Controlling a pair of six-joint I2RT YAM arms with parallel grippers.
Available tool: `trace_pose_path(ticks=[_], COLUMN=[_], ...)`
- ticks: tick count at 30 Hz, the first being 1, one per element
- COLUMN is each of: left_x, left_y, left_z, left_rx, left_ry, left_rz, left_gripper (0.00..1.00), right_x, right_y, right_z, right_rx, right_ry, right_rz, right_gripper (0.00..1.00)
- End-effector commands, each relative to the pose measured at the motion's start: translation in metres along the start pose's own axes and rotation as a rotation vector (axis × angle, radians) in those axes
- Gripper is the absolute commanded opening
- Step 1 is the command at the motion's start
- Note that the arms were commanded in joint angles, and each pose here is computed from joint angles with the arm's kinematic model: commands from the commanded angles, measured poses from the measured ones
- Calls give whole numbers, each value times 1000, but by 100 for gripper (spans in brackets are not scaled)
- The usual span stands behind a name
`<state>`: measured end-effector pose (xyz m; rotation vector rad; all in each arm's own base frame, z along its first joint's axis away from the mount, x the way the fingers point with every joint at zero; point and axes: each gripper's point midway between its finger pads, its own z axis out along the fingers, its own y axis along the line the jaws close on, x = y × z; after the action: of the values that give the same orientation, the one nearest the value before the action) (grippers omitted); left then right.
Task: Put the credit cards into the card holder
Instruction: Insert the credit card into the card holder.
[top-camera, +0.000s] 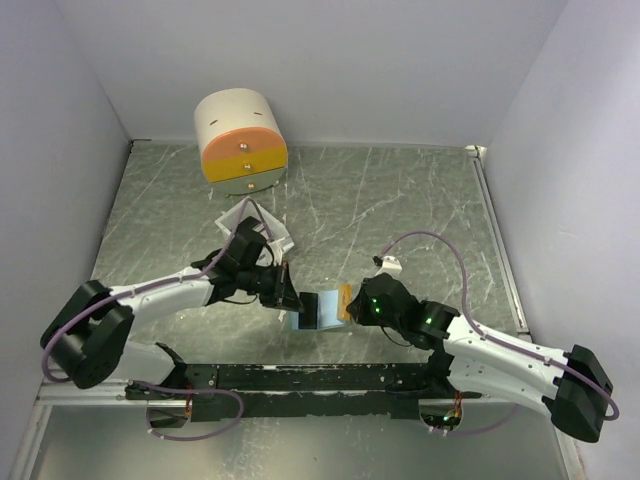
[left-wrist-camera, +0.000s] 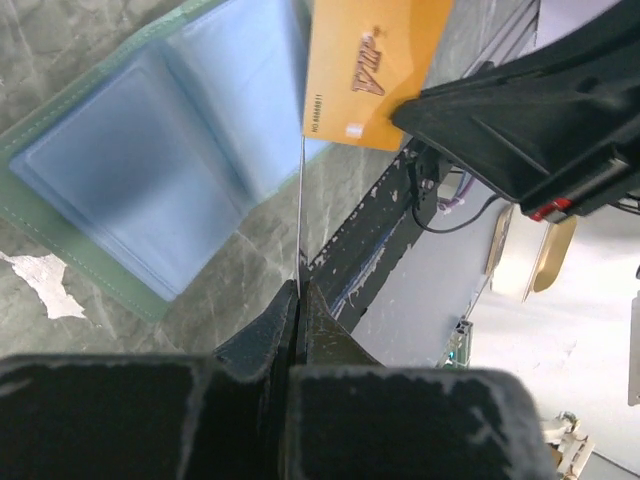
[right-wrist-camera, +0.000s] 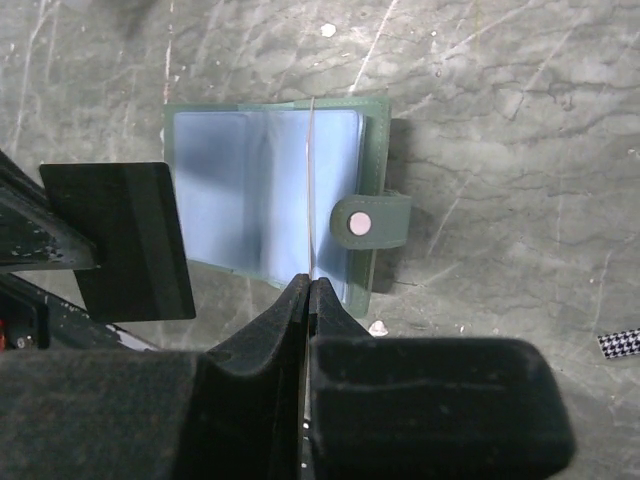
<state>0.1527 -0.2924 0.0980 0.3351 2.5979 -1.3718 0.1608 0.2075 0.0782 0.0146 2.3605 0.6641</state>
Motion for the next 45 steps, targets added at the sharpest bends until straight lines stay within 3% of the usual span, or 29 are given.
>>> trace_pose_path(ticks=[1,19,45], left_x=[-11,-11,-17], left_y=[0,30,19], left_z=[16,42,42], left_rx=[10,-75,-63], left_ry=[-22,32,59], left_rz=[-5,-83,-110], left_gripper=[7,7,7], right_x=[-3,6,16], right_y=[-11,-18,-24], right_z=[1,3,4], right_rx=[58,70,71], right_ry=[-17,-1,18], right_rz=[-15,-6,11], right_gripper=[0,0,0])
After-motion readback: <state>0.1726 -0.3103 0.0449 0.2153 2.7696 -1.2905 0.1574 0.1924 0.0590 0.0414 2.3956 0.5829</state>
